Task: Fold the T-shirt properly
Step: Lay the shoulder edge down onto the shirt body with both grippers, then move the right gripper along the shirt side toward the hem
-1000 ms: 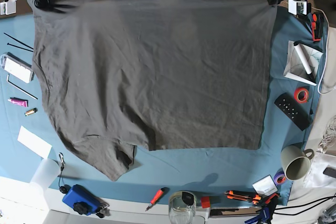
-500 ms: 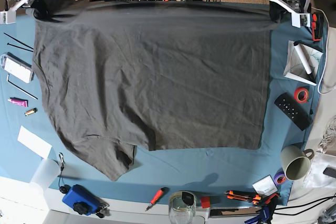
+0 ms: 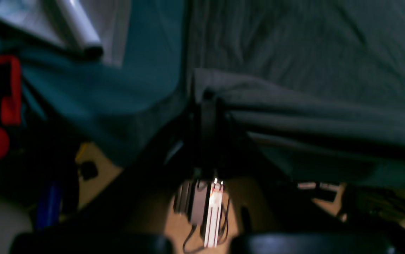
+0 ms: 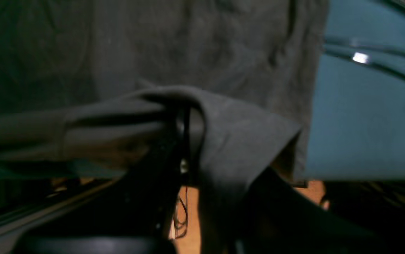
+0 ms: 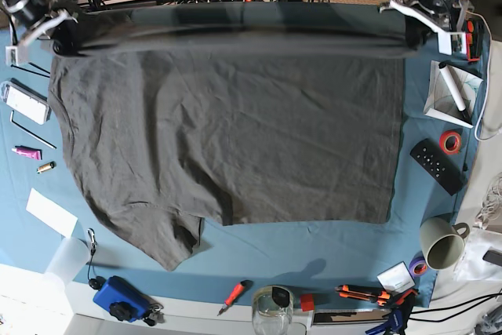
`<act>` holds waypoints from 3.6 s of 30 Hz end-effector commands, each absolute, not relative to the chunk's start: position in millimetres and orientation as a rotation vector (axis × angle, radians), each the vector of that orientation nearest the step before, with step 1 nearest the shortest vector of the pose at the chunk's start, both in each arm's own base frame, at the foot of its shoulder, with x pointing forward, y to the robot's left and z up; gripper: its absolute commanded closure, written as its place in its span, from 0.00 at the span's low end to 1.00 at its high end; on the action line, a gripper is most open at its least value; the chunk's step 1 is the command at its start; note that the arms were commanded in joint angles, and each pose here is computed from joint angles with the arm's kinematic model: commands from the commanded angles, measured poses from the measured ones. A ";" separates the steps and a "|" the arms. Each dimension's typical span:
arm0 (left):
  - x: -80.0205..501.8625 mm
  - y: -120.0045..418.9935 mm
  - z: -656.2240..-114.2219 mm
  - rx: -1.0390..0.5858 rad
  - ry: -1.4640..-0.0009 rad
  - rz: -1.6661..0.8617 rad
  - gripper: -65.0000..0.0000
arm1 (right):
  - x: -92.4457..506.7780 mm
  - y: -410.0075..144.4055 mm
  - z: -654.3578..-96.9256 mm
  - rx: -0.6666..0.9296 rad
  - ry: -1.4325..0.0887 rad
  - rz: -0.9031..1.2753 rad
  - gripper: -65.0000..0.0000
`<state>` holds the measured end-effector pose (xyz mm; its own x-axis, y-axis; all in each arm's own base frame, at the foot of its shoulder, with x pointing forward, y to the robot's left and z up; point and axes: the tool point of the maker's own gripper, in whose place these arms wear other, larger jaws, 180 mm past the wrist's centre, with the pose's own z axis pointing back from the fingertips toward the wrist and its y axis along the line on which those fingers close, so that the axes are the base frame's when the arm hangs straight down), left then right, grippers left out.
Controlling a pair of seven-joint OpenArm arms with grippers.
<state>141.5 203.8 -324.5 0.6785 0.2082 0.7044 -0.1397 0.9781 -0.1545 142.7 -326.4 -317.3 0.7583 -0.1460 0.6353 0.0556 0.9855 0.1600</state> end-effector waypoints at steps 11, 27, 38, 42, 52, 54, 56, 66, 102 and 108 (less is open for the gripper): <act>168.4 211.1 -311.0 -0.079 -0.918 0.197 1.00 | 190.1 -324.3 -307.3 0.058 -0.796 -0.045 1.00; 208.5 189.5 -326.6 0.010 -0.925 0.114 1.00 | 208.8 -330.4 -303.0 -0.002 -0.829 -0.041 1.00; 222.0 187.4 -318.5 -0.006 -0.986 0.102 1.00 | 219.7 -343.8 -308.4 -0.012 -0.848 -0.100 1.00; 227.8 189.4 -337.0 -0.022 -0.953 0.125 1.00 | 224.5 -348.9 -315.3 0.006 -0.845 -0.134 1.00; 253.6 191.1 -338.7 -0.037 -0.982 0.144 1.00 | 249.7 -340.4 -330.3 0.017 -0.834 -0.108 1.00; 260.4 191.2 -333.6 -0.038 -1.002 0.144 1.00 | 260.0 -334.2 -332.7 0.011 -0.836 -0.079 1.00; 266.9 191.3 -329.1 -0.040 -1.022 0.145 1.00 | 270.9 -328.2 -331.4 0.000 -0.842 -0.046 1.00; 288.2 183.1 -352.2 -0.100 -1.013 0.110 1.00 | 299.5 -327.6 -336.1 -0.028 -0.843 -0.050 1.00; 307.4 181.5 -338.5 -0.068 -1.034 0.031 0.44 | 314.5 -332.5 -320.2 0.173 -0.853 -0.084 0.60; 307.4 181.5 -338.6 -0.067 -1.034 0.031 0.44 | 312.0 -357.2 -304.2 0.118 -0.872 -0.090 0.60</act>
